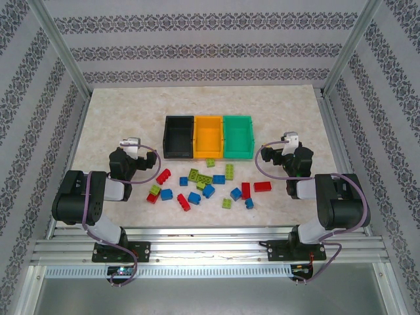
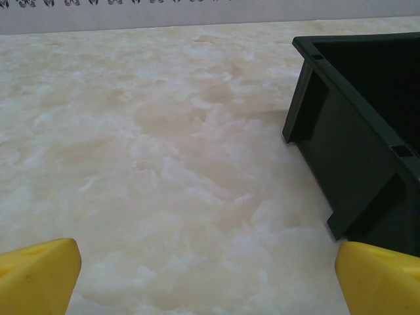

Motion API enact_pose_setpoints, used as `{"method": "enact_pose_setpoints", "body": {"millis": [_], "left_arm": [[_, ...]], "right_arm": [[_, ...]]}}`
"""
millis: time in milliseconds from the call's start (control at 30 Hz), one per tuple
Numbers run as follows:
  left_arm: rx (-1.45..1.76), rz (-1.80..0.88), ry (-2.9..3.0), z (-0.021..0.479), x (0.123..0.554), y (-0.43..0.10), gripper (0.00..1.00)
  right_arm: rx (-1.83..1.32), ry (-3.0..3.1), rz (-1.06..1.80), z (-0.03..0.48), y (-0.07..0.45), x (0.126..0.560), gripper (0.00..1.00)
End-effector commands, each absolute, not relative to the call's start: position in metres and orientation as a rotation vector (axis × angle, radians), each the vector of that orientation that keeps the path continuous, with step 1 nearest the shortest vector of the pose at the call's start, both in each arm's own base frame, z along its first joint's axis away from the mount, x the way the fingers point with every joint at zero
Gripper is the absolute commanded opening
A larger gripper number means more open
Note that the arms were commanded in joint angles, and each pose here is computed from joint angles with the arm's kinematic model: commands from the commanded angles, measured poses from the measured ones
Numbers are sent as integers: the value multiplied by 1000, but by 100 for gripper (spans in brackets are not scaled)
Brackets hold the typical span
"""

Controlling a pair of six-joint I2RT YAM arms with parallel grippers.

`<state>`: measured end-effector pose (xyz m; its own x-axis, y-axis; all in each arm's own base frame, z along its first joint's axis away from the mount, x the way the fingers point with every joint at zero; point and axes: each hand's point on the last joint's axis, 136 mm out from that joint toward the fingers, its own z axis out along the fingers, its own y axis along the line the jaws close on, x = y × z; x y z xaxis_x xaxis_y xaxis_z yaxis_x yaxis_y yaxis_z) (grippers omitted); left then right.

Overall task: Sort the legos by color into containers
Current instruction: Pick up the lego from the center of the table.

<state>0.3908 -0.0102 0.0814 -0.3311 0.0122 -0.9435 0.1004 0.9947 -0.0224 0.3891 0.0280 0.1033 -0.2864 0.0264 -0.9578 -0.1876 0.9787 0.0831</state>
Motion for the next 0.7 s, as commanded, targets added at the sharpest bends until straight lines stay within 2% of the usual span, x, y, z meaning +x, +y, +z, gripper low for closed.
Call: {"method": "enact_pose_setpoints", "body": {"millis": [0,667], "left_arm": [[114,-92,1884,90,395,-14,99],[118,-85,1857,92,391,-15,100]], "right_arm": [[-146,1828,223,107,31,389,98],[-141,1806,150,111,31,386,98]]}}
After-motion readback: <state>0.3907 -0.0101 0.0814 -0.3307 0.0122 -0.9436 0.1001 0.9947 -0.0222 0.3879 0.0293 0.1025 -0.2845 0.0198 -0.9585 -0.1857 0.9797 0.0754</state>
